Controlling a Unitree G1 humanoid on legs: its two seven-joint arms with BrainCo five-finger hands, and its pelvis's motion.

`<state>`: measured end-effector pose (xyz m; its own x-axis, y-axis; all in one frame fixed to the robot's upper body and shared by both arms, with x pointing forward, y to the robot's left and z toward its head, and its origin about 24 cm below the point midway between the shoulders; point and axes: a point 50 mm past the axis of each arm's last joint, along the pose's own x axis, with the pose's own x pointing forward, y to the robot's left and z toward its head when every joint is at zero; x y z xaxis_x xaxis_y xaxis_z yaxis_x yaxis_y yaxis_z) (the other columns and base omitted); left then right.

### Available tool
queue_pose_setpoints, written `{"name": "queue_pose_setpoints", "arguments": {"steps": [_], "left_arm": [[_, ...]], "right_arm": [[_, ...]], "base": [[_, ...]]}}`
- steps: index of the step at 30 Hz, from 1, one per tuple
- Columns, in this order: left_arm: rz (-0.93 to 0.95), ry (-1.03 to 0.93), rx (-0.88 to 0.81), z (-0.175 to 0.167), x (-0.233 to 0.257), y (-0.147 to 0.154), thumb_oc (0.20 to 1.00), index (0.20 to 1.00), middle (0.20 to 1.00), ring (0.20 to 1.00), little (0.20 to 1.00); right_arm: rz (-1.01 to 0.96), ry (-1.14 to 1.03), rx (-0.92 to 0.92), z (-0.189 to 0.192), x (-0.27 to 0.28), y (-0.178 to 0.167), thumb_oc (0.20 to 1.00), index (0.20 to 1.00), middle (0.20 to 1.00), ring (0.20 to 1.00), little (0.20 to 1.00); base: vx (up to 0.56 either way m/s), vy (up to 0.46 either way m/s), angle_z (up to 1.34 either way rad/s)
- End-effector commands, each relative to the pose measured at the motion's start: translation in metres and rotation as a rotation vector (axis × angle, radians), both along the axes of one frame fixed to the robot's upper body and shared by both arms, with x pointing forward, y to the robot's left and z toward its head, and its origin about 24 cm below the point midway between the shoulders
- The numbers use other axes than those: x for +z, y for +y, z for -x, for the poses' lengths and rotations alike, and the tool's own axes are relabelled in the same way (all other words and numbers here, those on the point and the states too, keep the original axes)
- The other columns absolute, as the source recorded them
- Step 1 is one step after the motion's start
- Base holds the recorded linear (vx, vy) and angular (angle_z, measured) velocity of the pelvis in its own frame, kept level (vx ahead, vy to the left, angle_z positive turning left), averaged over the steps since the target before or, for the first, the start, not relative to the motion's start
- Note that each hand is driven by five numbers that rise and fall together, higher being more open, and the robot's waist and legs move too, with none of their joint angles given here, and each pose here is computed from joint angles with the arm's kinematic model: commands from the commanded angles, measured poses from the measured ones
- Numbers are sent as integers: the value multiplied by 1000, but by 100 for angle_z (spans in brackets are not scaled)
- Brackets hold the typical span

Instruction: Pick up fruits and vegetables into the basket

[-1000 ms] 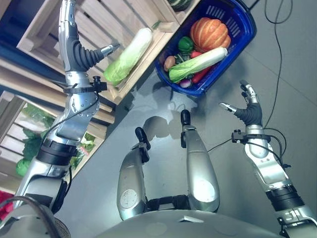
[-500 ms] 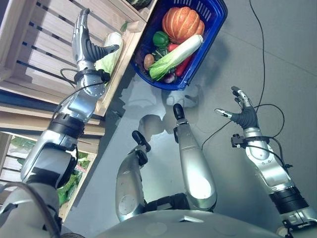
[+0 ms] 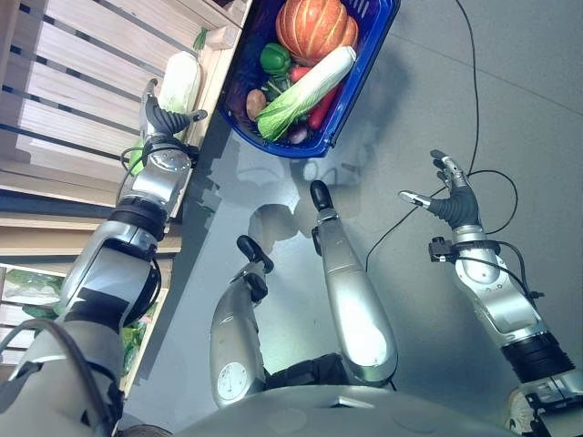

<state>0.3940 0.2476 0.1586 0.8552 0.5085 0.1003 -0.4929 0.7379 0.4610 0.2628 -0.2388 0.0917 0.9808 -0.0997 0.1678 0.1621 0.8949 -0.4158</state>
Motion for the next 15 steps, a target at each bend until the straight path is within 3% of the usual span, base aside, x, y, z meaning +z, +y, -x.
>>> {"name": "queue_pose_setpoints", "arguments": {"steps": [1,8,15], "left_arm": [[34,1,189,13,4,49,1000,1000,1000,1000,1000],[88,4,315,24,-3,72,1000,1000,1000,1000,1000],[3,36,356,28,3,83,1000,1000,1000,1000,1000]], "right_arm": [[-49,-27,-2,3,2,4,1000,1000,1000,1000,1000],[-46,-23,-8,1,1,5,1000,1000,1000,1000,1000],[-78,-27,-3,-1,3,6,1000,1000,1000,1000,1000]], "base": [[0,0,0],[12,28,0],[4,5,3]]}}
